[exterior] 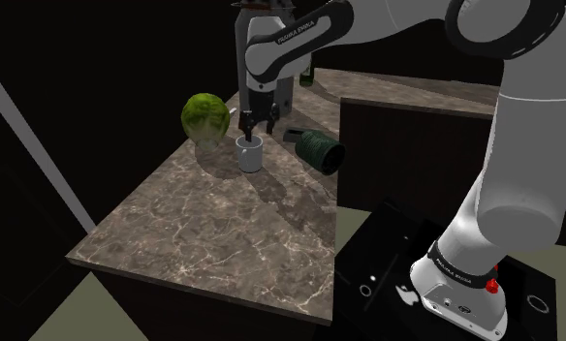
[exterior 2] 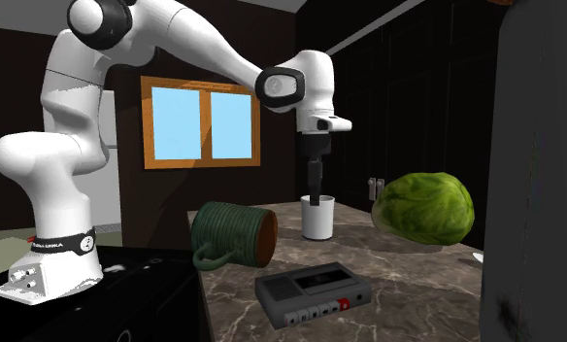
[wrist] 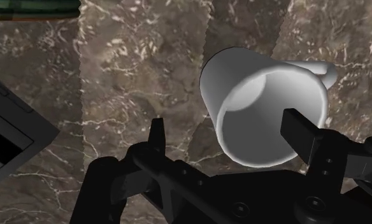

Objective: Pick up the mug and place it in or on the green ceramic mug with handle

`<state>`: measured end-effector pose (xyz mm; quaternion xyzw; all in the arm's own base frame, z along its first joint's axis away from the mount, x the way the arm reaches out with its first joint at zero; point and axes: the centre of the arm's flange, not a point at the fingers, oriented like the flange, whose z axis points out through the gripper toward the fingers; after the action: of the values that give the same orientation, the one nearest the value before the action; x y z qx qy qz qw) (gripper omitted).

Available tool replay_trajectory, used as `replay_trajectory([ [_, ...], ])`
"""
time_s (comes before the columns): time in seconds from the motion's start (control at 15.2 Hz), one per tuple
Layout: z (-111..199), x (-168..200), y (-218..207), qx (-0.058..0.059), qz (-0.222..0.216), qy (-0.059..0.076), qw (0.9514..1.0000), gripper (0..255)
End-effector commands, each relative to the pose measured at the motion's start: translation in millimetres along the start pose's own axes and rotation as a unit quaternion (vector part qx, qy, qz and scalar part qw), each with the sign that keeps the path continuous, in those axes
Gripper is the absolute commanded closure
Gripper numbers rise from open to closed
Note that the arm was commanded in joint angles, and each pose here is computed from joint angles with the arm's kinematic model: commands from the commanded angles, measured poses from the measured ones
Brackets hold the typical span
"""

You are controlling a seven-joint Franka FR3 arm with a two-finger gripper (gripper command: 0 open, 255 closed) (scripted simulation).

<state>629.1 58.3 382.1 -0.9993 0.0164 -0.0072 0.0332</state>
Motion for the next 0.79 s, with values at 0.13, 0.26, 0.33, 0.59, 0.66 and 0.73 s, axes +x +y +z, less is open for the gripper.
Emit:
replay_trajectory([
  [0.13, 21, 2, 0, 0.0, 0.0, 0.0, 1.0, 0],
  [0.26, 34, 2, 0, 0.0, 0.0, 0.0, 1.0, 0],
  [0.33, 34, 2, 0, 0.0, 0.0, 0.0, 1.0, 0],
  [0.59, 34, 2, 0, 0.0, 0.0, 0.0, 1.0, 0],
  [0.66, 34, 2, 0, 0.0, 0.0, 0.0, 1.0, 0],
  [0.73, 34, 2, 0, 0.0, 0.0, 0.0, 1.0, 0],
])
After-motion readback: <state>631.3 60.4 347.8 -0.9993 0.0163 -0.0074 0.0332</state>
